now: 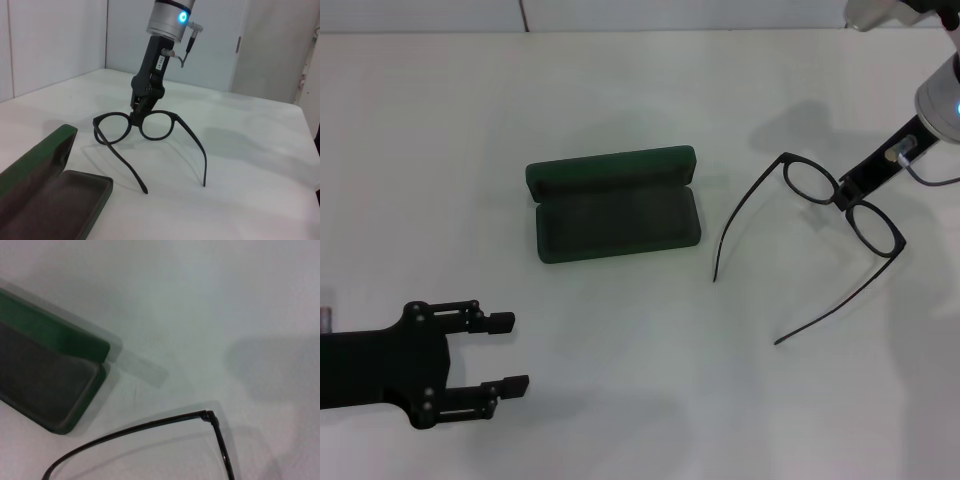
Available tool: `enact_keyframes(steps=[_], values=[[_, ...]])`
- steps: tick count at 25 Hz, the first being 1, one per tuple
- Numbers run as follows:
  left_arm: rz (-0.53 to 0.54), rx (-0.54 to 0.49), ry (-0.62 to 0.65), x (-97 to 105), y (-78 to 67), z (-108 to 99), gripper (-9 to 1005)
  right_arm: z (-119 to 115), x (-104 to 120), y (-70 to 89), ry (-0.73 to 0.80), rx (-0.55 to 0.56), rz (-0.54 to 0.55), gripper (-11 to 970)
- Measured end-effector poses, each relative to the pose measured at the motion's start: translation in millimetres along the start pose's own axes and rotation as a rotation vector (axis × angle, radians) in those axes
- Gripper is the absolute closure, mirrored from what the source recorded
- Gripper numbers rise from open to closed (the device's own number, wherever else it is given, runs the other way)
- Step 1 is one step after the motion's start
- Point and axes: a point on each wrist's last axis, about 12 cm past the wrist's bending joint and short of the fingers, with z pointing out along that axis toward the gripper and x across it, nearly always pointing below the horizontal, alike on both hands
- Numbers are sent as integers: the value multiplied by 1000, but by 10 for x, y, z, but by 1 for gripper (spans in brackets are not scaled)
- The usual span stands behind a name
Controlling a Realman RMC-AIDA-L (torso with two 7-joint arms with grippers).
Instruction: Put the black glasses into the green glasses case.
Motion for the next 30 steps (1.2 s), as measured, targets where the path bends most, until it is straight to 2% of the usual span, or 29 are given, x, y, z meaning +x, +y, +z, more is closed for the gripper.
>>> enact_keyframes(steps=[7,13,18,21,23,26,30], values=[[-1,2,-2,-1,-3,12,315,-5,32,-28,2,7,0,890],[-5,-1,-5,8,-13,8,316,-197,89,-123,-66,-8,9,891],[-4,-4,-15,0,-15,2,316,-410,240,-265,-154,-92,33,892],[0,-4,-31,-24,-9,22,316,-517,390,-384,-262,-171,34,892],[2,-4,-41,-38,-6,43,316,-546,478,-436,-335,-210,17,892],[8,-4,-56,-68,10,68,316,-532,600,-463,-426,-243,-64,892],[13,18,-73,-130,35,106,317,-454,660,-393,-509,-273,-189,891]])
